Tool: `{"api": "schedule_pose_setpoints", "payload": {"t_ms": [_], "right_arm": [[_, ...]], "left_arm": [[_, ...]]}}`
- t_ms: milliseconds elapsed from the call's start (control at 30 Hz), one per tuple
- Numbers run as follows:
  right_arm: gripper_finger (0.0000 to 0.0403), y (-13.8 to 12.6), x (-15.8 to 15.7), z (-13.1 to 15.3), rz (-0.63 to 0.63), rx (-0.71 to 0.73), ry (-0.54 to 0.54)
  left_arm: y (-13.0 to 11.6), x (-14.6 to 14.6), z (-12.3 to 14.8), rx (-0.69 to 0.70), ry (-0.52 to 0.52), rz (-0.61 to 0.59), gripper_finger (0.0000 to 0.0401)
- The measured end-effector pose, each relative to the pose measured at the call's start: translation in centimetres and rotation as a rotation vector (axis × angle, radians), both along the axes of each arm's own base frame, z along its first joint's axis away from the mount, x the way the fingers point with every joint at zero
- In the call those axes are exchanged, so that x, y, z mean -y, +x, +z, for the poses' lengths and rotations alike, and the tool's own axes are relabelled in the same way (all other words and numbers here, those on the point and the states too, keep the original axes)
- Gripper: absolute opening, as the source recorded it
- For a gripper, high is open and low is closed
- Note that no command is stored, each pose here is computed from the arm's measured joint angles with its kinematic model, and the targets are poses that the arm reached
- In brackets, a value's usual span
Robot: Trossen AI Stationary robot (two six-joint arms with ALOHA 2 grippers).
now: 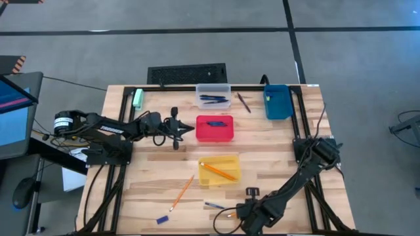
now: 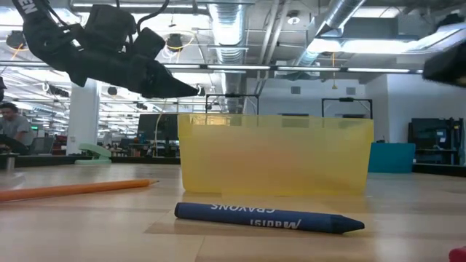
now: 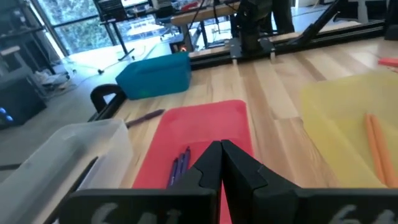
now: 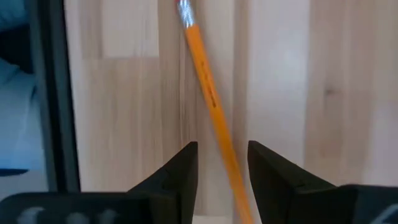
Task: Sort crayons/erasers/pens/pencils in bins
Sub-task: Put the bottom right orange pencil into the yellow bin
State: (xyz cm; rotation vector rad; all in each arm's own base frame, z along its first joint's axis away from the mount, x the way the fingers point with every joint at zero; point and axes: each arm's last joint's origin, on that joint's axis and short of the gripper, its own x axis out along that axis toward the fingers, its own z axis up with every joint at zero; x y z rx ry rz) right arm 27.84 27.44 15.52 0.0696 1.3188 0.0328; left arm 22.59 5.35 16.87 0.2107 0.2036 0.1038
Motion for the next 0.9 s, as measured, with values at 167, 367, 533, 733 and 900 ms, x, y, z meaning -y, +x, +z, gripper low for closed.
{"api": "schedule_pose_setpoints", "payload": {"t_ms": [167,367,533,733,900], "right_arm": [[0.0135,0.1,-0.2,-1.1,-0.003,-0.037,-0.005],[0.0128,0.3,0.2,-1.2,0.001,-0.040,-0.024],[0.0115,0.5,1.1,-1.3,-0.005,-0.066,-0.058],[0.0096,1.0,2.0,-1.6,-0.014,-0.075,-0.062],[0.0080,1.3,2.5,-1.6,-0.013,-0.092,-0.065]], "left_arm": [[0.0,0.0,0.0,0.004,-0.006,0.002,0.0000],[-0.1,0.0,-0.5,-0.053,-0.036,0.006,0.0000],[-0.2,0.0,-0.8,-0.078,-0.042,0.014,0.0000],[-0.1,0.4,-0.7,-0.075,-0.036,-0.002,0.0000],[0.1,0.6,-0.3,-0.035,-0.013,-0.014,0.0000]]}}
